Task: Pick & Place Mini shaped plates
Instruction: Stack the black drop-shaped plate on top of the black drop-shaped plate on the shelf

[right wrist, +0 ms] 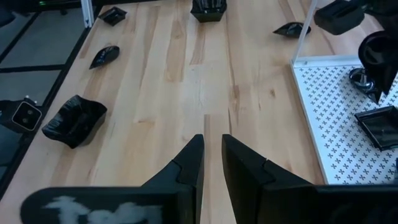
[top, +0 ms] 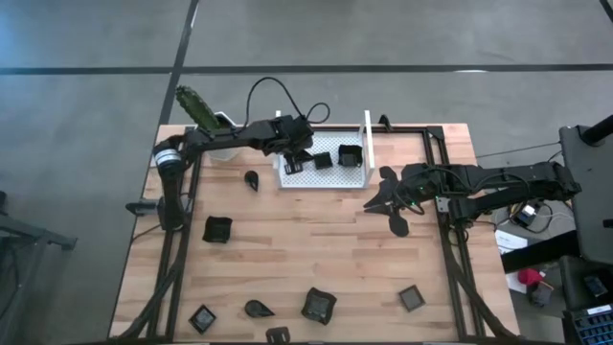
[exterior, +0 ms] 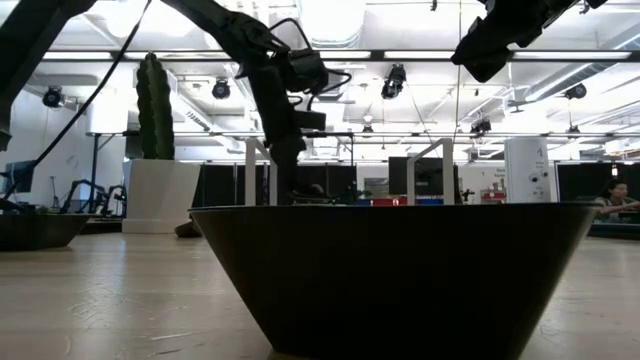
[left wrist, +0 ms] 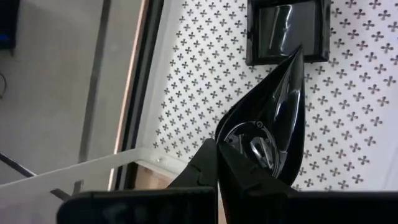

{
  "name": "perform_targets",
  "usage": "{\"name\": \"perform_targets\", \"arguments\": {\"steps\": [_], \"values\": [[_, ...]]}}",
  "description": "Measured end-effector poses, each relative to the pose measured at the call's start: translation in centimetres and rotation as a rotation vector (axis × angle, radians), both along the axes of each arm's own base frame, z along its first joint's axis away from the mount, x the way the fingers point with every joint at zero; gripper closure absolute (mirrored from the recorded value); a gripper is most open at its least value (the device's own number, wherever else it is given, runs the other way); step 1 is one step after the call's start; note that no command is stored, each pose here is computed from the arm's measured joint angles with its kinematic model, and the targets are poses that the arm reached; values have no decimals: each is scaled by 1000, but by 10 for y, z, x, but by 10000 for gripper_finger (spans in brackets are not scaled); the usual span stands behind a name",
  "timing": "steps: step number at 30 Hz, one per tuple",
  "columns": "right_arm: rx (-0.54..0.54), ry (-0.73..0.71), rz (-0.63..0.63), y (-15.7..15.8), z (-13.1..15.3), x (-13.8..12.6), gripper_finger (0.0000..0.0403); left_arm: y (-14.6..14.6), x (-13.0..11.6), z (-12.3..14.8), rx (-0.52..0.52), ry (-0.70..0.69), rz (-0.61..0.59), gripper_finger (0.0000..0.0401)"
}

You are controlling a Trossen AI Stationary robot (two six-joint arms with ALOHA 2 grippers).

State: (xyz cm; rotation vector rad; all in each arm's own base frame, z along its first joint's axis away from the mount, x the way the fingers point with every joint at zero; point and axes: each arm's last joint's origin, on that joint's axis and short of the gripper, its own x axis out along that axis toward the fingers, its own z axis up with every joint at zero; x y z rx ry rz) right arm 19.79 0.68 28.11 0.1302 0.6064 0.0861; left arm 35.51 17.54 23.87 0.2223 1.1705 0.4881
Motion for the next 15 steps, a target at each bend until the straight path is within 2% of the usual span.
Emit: {"name": "perform_targets", "arguments": {"steps": [7,15], "values": [[-5,-1,3,0,0,0,351,0,2,-10,-39,-1,-4,401],[-6,0,5,0,0,0,351,5,11,-34,-59,52,1,401]]}}
